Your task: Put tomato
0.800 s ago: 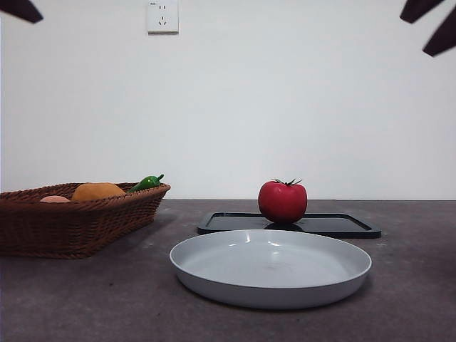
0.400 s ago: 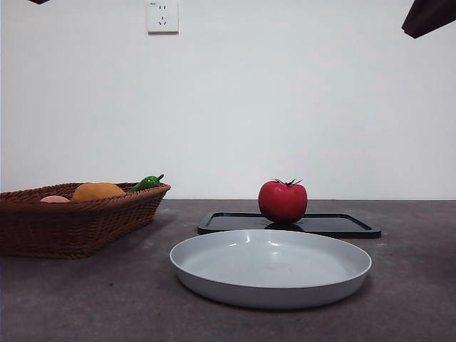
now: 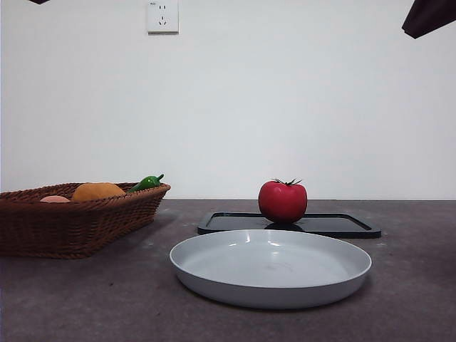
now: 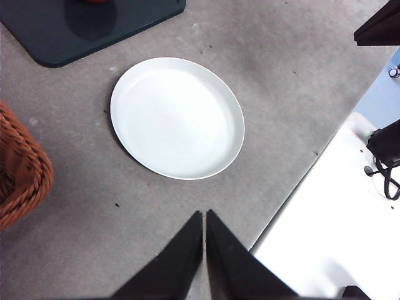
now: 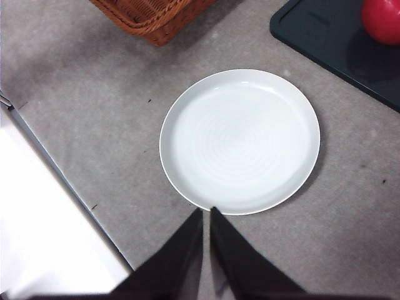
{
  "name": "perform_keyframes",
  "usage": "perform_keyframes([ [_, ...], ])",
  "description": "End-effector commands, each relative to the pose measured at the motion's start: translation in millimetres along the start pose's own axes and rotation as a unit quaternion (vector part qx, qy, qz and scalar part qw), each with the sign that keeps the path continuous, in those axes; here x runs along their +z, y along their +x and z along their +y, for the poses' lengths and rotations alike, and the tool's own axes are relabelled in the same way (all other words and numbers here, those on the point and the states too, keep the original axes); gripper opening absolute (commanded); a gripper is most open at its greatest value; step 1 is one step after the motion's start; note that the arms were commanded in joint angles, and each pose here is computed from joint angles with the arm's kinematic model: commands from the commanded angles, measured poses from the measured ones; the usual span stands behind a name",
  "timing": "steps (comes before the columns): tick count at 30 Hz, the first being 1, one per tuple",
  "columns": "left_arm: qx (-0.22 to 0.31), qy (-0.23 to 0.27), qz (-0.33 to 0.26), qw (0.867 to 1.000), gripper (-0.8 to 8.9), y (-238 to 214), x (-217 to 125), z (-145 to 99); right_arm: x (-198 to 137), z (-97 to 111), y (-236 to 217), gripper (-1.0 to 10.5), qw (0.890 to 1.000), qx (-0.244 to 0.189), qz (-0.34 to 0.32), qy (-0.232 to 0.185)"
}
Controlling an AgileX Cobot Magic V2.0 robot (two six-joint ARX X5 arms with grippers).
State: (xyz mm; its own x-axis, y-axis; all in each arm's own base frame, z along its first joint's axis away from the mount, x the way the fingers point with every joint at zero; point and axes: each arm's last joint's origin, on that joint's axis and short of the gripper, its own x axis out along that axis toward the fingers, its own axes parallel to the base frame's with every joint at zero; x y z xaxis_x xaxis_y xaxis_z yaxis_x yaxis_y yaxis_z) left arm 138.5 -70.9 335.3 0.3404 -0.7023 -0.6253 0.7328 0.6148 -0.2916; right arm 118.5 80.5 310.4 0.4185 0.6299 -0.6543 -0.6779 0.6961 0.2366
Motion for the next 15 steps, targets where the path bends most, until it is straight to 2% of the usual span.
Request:
perform_keyframes([
  [1,-0.004,0.01,-0.009,1.0,0.07,-2.0,5.0,-1.5,2.8,1.2,-0.1,0.1,1.0,0.004,-0.005,0.003],
  [10,-0.002,0.015,-0.015,1.0,0.08,-3.8,4.9,-2.5,2.8,1.2,-0.1,0.1,1.0,0.004,-0.005,0.003],
  [13,0.049,0.028,-0.054,0.997,0.07,-13.8,7.6,-0.7,2.8,1.2,-0.1,0.1,1.0,0.004,-0.005,0.003],
  [15,0.091,0.037,-0.099,0.99,0.07,-25.3,10.4,1.2,2.8,1.2,-0.1,0.1,1.0,0.004,-0.005,0.003],
])
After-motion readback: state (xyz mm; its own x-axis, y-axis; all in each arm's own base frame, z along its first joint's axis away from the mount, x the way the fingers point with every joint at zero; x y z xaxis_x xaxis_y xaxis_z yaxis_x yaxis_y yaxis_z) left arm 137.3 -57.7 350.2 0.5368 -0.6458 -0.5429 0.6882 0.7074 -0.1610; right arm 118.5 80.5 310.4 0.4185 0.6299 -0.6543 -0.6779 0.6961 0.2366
